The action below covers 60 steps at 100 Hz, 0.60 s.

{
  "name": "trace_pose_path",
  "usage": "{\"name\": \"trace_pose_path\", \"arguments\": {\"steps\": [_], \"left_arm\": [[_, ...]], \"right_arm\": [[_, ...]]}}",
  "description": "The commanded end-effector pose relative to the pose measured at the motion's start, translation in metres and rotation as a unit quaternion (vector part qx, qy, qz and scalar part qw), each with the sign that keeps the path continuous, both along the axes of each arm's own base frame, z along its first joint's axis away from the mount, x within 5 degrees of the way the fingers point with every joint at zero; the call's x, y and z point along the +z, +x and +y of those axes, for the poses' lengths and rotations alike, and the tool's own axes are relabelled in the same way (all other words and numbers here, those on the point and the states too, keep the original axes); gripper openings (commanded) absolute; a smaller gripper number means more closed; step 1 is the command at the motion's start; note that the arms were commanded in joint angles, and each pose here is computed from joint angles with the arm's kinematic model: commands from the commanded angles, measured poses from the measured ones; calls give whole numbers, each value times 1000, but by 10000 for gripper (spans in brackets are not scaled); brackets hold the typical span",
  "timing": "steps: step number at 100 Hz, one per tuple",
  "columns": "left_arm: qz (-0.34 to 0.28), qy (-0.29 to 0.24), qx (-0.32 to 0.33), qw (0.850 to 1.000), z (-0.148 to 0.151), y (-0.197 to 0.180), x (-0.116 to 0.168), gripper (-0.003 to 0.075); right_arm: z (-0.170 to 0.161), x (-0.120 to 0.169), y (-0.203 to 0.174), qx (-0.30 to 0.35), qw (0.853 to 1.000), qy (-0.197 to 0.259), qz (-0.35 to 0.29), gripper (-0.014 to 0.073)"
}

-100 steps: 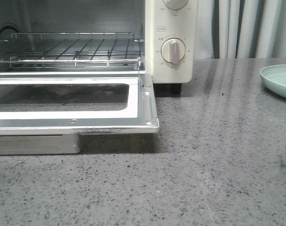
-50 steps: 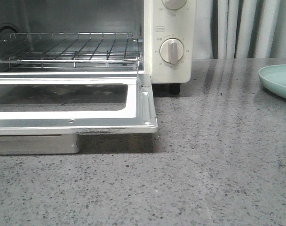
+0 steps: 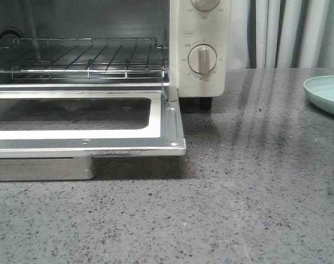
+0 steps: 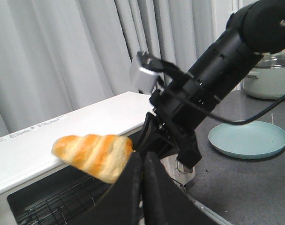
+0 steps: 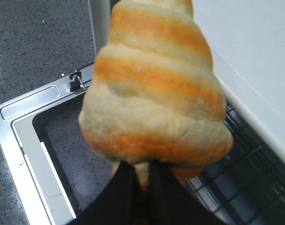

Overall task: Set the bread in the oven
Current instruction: 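Lift the croissant with the right gripper and carry it into the oven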

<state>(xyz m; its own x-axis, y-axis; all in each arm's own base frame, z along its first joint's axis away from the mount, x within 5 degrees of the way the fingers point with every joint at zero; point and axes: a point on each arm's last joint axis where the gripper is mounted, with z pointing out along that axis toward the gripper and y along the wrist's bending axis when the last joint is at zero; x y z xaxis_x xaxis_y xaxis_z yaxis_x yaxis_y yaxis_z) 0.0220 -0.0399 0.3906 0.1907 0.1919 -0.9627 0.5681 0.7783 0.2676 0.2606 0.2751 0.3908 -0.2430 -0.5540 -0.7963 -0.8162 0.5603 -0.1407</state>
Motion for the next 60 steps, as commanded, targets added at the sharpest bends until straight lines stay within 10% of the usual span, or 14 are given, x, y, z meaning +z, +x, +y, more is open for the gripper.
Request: {"name": "trace_pose_path", "arguments": {"steps": [1, 60], "left_arm": [[-23, -29, 7, 999, 2, -2, 13, -22], [-9, -27, -6, 1000, 0, -3, 11, -22]], "right_arm": [[5, 20, 3, 4, 998, 32, -46, -69], [14, -18, 36, -49, 994, -81, -63, -68]]}}
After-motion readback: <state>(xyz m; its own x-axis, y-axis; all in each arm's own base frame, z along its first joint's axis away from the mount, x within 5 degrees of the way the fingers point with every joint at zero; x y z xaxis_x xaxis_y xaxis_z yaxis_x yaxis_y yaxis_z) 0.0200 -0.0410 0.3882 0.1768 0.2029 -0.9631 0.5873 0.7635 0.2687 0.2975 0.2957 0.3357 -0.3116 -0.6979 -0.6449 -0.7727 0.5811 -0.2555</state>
